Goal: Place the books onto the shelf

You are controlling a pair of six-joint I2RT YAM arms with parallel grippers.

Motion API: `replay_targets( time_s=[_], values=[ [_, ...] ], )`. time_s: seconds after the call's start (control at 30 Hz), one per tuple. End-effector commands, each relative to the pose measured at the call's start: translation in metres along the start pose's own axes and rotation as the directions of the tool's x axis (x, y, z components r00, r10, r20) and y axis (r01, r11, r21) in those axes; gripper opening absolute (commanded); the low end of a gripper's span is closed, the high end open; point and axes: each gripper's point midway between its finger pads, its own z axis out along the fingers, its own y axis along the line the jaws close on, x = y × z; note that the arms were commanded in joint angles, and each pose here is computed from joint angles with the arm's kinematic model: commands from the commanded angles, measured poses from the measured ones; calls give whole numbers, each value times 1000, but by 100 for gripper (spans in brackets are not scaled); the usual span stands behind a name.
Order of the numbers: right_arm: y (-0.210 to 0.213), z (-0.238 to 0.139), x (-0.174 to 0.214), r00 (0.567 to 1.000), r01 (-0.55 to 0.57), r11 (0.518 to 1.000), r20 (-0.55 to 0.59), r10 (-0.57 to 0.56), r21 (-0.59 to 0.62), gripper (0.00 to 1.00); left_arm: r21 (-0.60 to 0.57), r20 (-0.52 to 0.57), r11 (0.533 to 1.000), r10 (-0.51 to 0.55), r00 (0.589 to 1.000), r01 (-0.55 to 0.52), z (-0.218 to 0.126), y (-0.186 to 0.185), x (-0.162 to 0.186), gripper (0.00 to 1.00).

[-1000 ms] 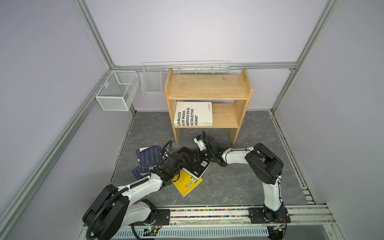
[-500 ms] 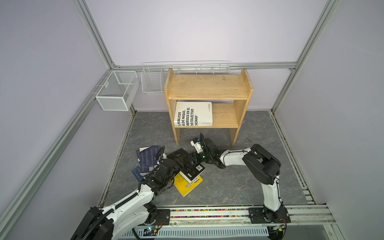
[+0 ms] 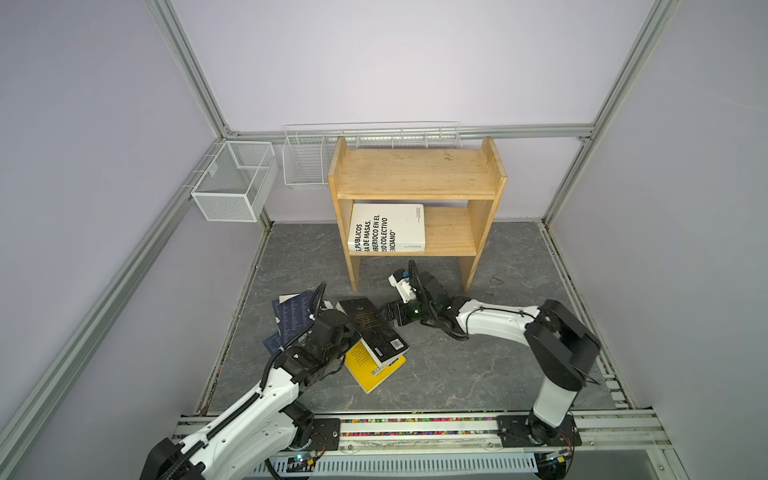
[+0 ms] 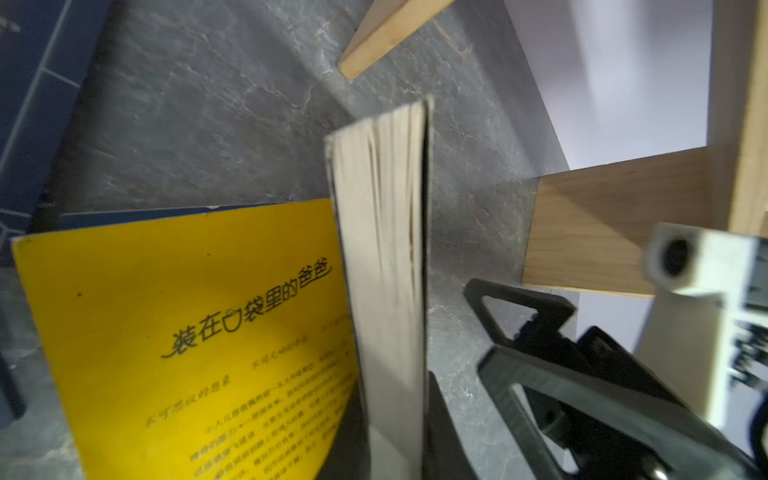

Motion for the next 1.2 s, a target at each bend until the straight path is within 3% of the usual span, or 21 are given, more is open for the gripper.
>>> replay_targets(
  time_s=[0.0,0.1,0.27,0.6,0.73,0.83,0.97,1.07,1.17],
  values=[
    [11,-40,-18,977,183,973,83,-196,140,99,-62,-18,997,42,999,-43,-26,-12,-11,0],
    [41,-68,-15,924,354,913,79,-375,200,93,-70,-49,993,95,994,-98,-39,-28,-17,0],
    [75,-100,2,837,518,818,46,-545,251,89,-86,-91,982,158,983,-166,-52,-50,-26,0],
    [131,-89,35,658,725,627,-20,-753,284,91,-35,-123,994,102,987,-107,-51,-72,-32,0],
    [142,-79,46,639,747,613,-26,-768,256,92,-39,-117,995,84,989,-90,-50,-71,-37,0],
    [142,-73,48,652,735,626,-19,-758,259,92,-9,-138,998,61,989,-63,-47,-76,-37,0],
    [129,-59,37,658,704,601,-30,-752,379,98,21,-167,998,57,984,-54,-49,-84,-34,0],
    [122,-48,29,653,689,572,-41,-756,445,87,32,-186,998,54,981,-49,-50,-85,-31,0],
    [121,-38,28,654,681,564,-41,-755,466,66,32,-210,998,53,976,-48,-48,-85,-27,0]
  ],
)
